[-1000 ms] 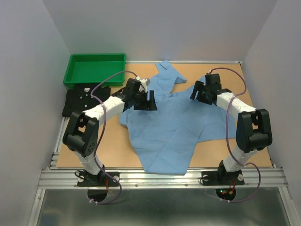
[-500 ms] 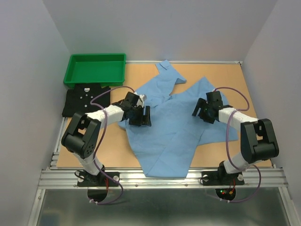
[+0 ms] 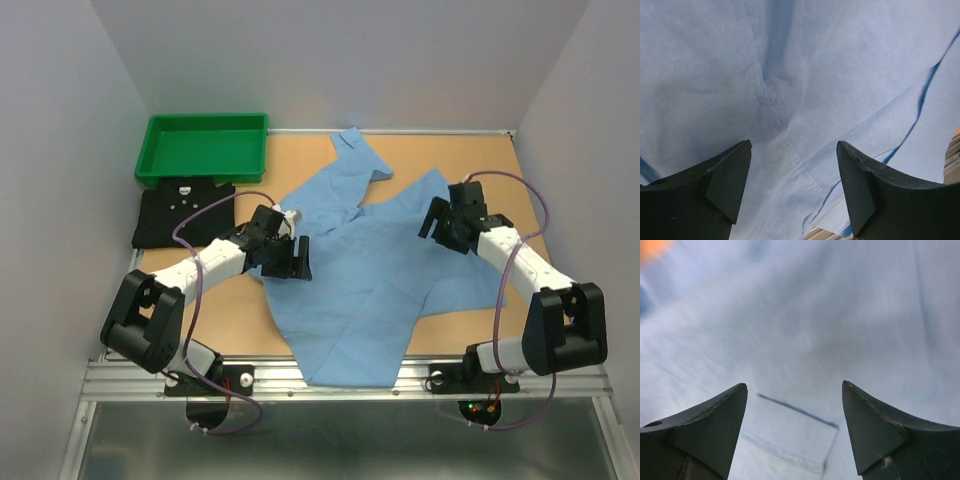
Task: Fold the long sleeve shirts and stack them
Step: Flatten the shirt out
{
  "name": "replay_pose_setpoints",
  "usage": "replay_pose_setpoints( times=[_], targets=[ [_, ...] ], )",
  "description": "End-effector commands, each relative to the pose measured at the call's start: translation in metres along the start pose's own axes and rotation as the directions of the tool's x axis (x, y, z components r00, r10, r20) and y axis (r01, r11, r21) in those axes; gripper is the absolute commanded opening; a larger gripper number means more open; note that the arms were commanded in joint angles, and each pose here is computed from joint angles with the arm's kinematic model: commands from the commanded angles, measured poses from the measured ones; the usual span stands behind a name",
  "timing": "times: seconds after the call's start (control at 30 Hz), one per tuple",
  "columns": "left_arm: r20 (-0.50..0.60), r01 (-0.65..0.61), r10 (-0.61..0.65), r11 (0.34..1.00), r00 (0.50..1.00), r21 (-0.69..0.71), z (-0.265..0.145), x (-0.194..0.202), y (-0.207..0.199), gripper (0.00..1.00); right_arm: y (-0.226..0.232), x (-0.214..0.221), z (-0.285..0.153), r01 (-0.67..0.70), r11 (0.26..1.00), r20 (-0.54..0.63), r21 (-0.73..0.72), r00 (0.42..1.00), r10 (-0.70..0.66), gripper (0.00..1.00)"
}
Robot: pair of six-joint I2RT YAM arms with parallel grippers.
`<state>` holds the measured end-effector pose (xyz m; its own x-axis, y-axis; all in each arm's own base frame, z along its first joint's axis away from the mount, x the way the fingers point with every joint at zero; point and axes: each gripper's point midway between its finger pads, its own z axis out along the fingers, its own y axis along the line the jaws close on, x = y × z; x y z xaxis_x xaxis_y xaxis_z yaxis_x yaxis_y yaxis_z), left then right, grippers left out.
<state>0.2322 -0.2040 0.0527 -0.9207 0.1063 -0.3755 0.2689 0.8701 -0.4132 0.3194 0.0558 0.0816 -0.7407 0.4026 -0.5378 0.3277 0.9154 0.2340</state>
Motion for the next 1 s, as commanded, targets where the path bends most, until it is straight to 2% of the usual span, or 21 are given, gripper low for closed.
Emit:
replay_pose_setpoints(
  times=[0.0,0.17,0.37,0.4,0.53,0.73,0.97],
  targets=[
    [0.183,-0.142,0.131,0.989,0.974,0.044,-0.021,-0.058,-0.032,0.80,0.031,-0.101,-0.030,0.096,0.995,0.247,-0.004,0.965,-0.092,0.80],
    [0.282,-0.290,0.257,0.954,0.924,0.080,-0.008,-0.098,-0.074,0.80,0.048,-0.156,-0.014,0.174,0.983,0.316,0.059,0.931,-0.183,0.77],
    [0.286,-0.452,0.398,0.879,0.871,0.151,0.029,-0.099,-0.136,0.80,0.077,-0.194,0.025,0.295,0.954,0.322,0.059,0.899,-0.298,0.70],
    [0.284,-0.492,0.438,0.856,0.853,0.160,0.034,-0.093,-0.147,0.80,0.080,-0.196,0.037,0.307,0.950,0.310,0.060,0.899,-0.310,0.64],
    [0.269,-0.570,0.519,0.805,0.811,0.164,0.057,-0.085,-0.165,0.80,0.088,-0.190,0.064,0.341,0.940,0.273,0.025,0.902,-0.335,0.61],
    [0.246,-0.598,0.553,0.783,0.796,0.173,0.083,-0.078,-0.169,0.80,0.088,-0.166,0.106,0.403,0.915,0.206,-0.011,0.896,-0.393,0.62],
    [0.170,-0.602,0.578,0.777,0.798,0.186,0.105,-0.050,-0.156,0.80,0.082,-0.158,0.130,0.397,0.918,0.199,0.014,0.898,-0.391,0.62]
  ],
)
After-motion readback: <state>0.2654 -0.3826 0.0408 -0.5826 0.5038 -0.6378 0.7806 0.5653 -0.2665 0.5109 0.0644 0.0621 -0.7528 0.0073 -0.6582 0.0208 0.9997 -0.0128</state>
